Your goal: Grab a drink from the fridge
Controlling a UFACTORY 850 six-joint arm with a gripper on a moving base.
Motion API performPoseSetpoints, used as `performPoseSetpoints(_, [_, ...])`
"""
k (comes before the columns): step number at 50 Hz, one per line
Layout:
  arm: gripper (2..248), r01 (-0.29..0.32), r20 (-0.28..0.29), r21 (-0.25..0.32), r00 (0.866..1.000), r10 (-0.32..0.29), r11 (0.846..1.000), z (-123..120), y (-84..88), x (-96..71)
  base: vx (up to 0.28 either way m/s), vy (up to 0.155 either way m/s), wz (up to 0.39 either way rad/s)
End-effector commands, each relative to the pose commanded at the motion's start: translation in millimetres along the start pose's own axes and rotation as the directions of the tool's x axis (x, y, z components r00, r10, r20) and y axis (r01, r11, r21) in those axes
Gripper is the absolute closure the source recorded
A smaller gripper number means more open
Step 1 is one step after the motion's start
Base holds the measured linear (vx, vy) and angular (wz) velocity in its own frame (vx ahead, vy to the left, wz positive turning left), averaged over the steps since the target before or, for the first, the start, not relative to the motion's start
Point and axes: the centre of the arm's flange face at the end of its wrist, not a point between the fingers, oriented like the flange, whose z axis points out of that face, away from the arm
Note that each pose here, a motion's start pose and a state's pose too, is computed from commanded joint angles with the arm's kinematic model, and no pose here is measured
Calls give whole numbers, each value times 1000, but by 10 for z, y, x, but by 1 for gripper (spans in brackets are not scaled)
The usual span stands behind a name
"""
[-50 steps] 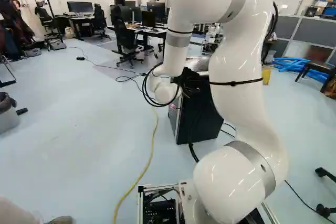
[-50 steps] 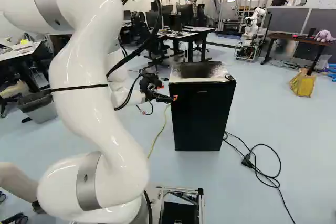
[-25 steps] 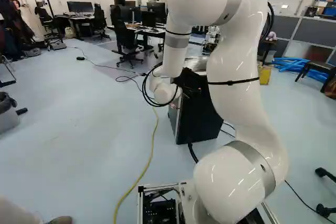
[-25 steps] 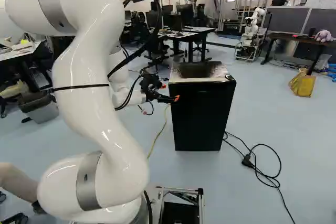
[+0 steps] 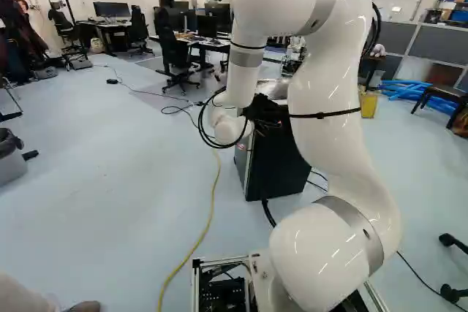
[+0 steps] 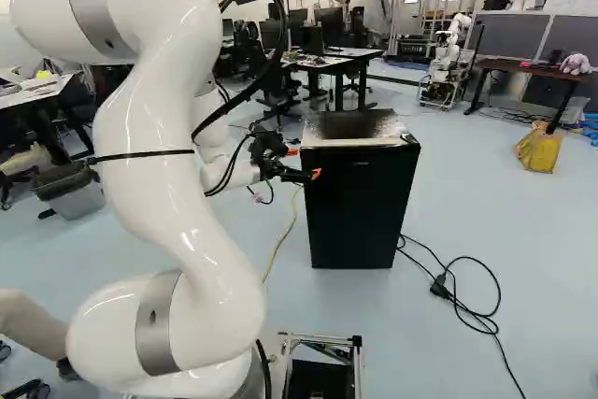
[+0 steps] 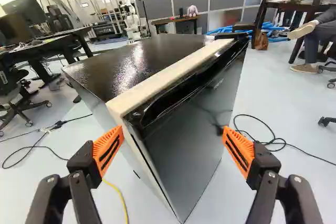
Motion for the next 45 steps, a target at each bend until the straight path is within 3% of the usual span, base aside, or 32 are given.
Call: performPoseSetpoints(45, [3,-11,-6,-20,1000,11,1000,108,14,28,0,0,0])
